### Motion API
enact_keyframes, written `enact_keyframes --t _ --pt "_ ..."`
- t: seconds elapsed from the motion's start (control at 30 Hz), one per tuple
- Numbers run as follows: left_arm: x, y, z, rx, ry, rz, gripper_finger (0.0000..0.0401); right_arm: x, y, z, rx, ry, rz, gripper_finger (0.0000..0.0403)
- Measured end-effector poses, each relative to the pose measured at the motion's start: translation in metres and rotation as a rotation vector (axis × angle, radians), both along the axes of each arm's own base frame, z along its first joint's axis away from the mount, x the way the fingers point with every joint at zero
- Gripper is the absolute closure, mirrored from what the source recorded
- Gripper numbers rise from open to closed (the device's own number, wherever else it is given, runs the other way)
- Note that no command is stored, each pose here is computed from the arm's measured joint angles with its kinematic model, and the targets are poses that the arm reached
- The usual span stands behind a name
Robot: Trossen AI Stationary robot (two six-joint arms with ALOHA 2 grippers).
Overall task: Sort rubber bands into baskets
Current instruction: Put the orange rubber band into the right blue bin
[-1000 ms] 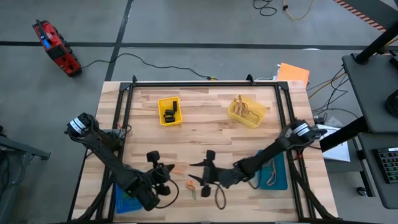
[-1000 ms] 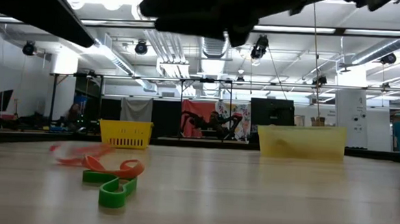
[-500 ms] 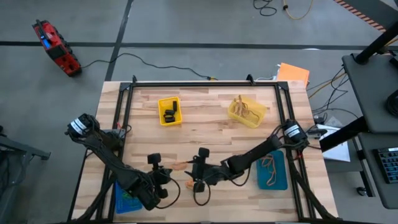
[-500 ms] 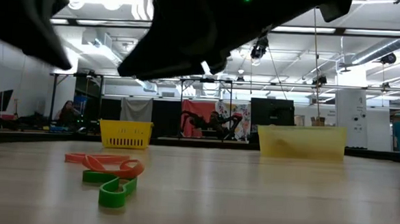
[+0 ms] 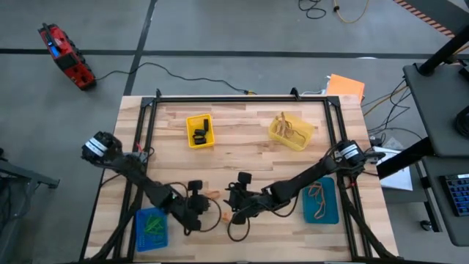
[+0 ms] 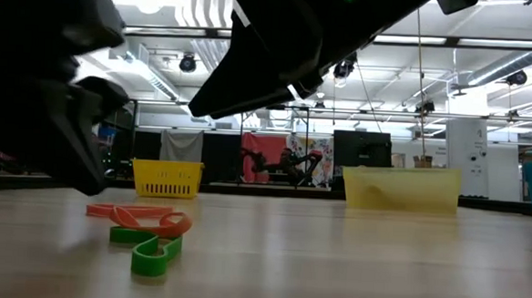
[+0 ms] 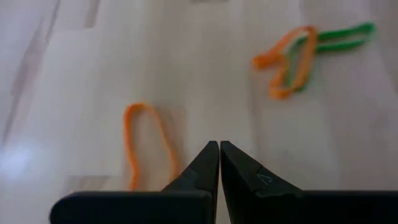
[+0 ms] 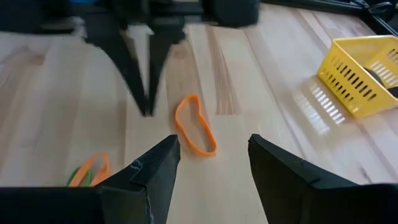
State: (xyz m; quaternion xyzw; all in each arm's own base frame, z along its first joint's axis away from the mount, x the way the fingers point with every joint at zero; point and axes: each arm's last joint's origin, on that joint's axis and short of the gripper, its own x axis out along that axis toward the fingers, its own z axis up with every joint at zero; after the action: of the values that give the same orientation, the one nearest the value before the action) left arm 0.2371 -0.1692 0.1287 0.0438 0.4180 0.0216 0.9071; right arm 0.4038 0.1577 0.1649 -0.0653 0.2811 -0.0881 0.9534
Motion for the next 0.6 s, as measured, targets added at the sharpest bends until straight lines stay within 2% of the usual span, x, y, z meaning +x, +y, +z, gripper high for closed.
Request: enact_keyframes --t 0.17,0.47,0.6 --pt "0.002 0.012 -0.005 0.03 0.016 0.014 0.0382 -0.004 -0.001 -0.001 0.004 0.018 -0.005 0.0216" --pt "-0.004 0.018 -0.012 0.075 0.023 0.035 0.0292 -0.014 -0.006 0.003 0.031 -0.001 -0.023 0.0216" --pt "-0.005 0.02 -0.014 0.081 0.028 0.039 0.0272 -0.016 -0.007 0.0 0.038 -0.009 -0.026 0.0216"
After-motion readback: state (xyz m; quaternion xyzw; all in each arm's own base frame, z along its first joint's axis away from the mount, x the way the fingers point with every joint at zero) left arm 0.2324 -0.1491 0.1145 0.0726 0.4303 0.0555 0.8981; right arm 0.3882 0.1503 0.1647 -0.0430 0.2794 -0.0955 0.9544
